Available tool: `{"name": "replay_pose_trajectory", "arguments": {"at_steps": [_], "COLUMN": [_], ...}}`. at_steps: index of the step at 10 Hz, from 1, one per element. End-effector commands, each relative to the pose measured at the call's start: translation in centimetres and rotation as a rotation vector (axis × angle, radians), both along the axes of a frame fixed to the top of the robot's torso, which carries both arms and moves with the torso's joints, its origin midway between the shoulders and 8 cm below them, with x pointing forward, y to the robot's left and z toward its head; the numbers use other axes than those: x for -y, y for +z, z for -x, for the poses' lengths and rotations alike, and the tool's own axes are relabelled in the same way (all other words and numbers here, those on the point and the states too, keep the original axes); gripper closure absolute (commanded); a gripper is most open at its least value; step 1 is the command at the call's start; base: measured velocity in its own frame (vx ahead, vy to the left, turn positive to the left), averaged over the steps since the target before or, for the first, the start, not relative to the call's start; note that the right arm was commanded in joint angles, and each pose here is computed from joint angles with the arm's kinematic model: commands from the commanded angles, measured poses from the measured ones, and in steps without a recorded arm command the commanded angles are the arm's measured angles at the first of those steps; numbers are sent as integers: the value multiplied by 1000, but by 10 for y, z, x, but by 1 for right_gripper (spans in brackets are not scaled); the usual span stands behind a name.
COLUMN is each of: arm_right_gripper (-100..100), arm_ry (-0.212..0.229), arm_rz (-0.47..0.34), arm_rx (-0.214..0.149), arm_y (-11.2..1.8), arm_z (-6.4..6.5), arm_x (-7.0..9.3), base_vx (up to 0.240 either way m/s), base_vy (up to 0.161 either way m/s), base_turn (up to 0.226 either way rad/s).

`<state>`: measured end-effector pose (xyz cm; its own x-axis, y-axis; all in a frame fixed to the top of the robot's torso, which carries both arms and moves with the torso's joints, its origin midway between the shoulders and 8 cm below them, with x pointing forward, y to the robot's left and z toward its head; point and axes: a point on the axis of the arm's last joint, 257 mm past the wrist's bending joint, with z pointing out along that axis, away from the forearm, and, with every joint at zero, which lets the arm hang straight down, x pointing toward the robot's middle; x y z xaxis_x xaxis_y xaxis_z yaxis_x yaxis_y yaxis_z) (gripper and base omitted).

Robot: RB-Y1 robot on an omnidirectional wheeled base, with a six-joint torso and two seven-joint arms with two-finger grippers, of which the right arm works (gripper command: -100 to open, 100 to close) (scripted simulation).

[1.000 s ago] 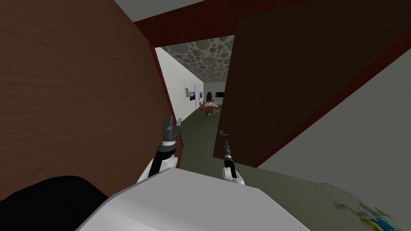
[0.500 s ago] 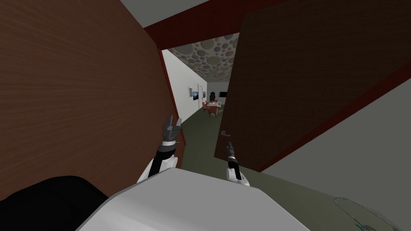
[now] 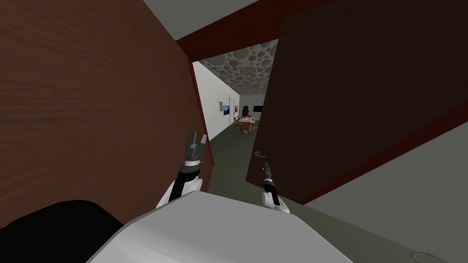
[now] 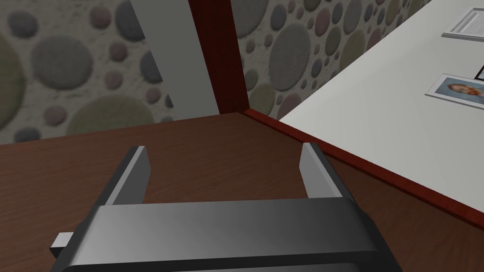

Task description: Pull the door open

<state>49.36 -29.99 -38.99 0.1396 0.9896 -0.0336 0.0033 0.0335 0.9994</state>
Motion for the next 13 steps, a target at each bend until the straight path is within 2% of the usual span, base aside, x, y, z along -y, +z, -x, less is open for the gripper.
{"name": "replay_pose_trajectory", "arguments": {"at_steps": [1,5,8,9,13], "arm_right_gripper": [-100,-100,-100,100,100], "arm_ry": [-13,-32,-36,-36,-36], "arm_rz": [-8,-22,-26,-26,-26], "arm_rx": [2,5,5,5,5], "arm_y": [-1,-1,-1,-1,-1], "arm_z": [2,4,4,4,4], "arm_x": [7,16,17,17,17], "base_vx": [194,202,172,-14,-23], "base_vy": [-5,43,58,0,-4], "base_turn": [15,1,0,0,5]}}
